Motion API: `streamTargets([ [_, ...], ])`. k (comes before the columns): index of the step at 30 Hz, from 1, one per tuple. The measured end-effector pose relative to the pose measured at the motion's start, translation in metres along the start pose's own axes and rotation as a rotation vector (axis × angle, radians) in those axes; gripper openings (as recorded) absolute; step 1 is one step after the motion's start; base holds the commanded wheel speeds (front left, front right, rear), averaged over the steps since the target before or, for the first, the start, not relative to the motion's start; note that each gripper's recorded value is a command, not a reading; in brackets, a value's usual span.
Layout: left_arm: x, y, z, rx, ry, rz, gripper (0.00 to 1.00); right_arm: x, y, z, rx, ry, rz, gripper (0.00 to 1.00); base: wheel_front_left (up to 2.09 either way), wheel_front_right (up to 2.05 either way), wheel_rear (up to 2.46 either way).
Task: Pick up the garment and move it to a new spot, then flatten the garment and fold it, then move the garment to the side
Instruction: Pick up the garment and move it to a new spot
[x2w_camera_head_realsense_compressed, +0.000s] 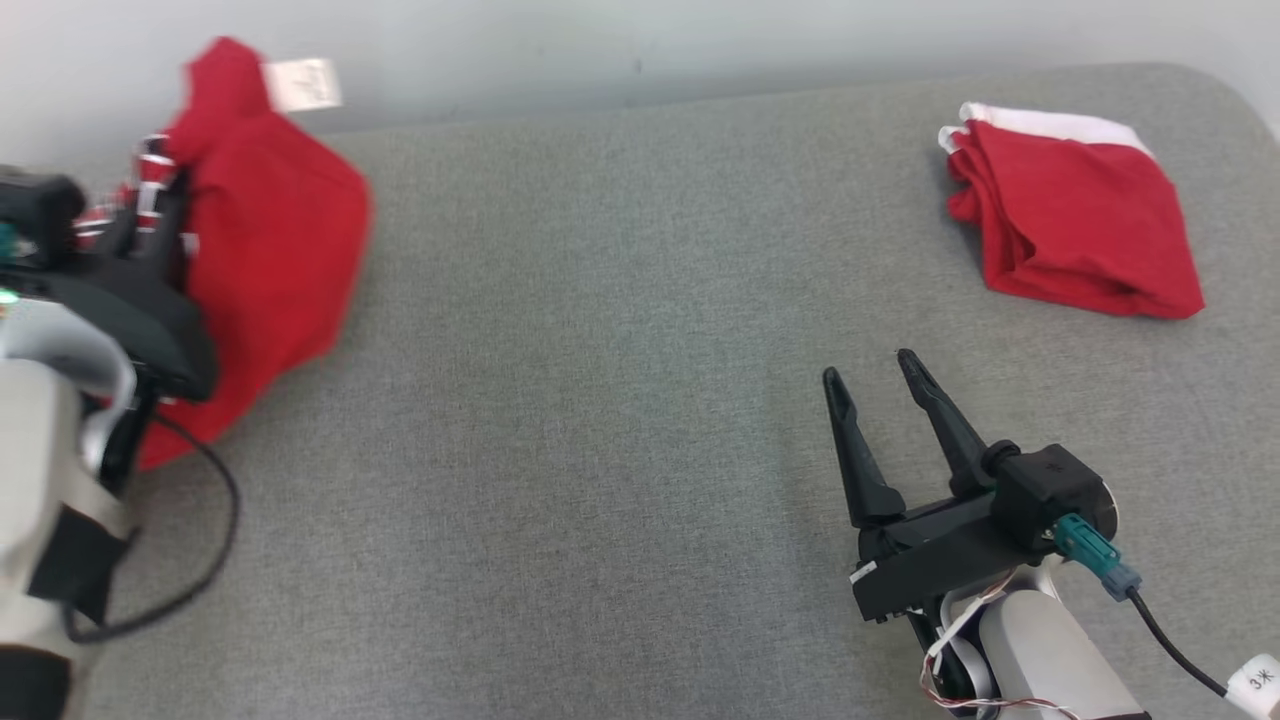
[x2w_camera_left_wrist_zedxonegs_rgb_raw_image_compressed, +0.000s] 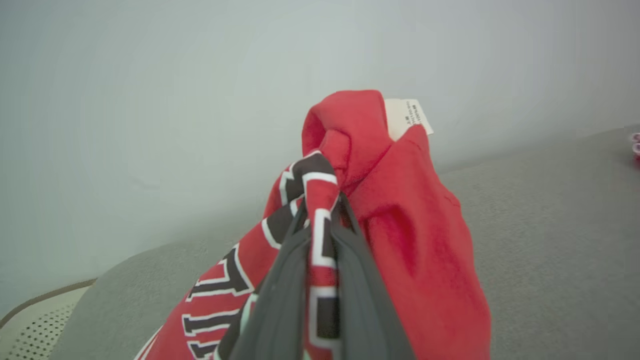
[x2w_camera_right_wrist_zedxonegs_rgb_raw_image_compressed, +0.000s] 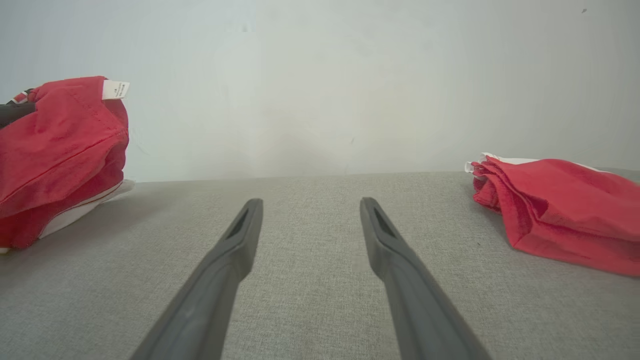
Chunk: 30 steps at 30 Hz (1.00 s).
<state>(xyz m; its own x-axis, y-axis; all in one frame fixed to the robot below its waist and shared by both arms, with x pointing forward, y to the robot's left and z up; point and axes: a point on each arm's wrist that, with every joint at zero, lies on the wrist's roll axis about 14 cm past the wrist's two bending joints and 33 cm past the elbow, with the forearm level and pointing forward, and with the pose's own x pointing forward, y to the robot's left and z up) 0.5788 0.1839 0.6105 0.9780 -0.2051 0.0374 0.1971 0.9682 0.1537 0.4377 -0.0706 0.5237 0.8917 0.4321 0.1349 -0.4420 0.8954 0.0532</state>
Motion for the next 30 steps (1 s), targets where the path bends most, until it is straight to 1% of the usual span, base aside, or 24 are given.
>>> streamTargets([
  [5,-0.009,-0.045,0.020,-0.003,-0.047,-0.104,0.00,-0.006,-0.007,0.006,-0.004,-0.012,-0.028,1.00,0.00,0.00,0.00],
  [6,-0.009,-0.045,0.020,-0.003,-0.047,-0.104,0.00,-0.006,-0.007,0.006,-0.004,-0.012,-0.028,1.00,0.00,0.00,0.00],
  [7,-0.011,-0.054,0.022,-0.006,-0.052,-0.123,0.00,-0.007,-0.009,0.007,-0.004,-0.014,-0.035,1.00,0.00,0.00,0.00],
  [13,-0.030,-0.111,0.041,-0.051,-0.103,-0.242,0.00,-0.013,-0.016,0.012,-0.007,-0.027,-0.069,1.00,0.00,0.00,0.00],
  [14,-0.037,-0.130,0.043,-0.069,-0.110,-0.281,0.00,-0.015,-0.021,0.013,-0.009,-0.029,-0.083,1.00,0.00,0.00,0.00],
  [20,-0.054,-0.183,0.044,-0.124,-0.109,-0.400,0.00,-0.020,-0.030,0.015,-0.015,-0.037,-0.114,1.00,0.00,0.00,0.00],
  [27,-0.063,-0.234,0.036,-0.198,-0.090,-0.506,0.00,-0.027,-0.044,0.020,-0.031,-0.047,-0.159,1.00,0.00,0.00,0.00],
  [30,-0.064,-0.250,0.030,-0.216,-0.082,-0.536,0.00,-0.031,-0.049,0.022,-0.039,-0.050,-0.179,1.00,0.00,0.00,0.00],
])
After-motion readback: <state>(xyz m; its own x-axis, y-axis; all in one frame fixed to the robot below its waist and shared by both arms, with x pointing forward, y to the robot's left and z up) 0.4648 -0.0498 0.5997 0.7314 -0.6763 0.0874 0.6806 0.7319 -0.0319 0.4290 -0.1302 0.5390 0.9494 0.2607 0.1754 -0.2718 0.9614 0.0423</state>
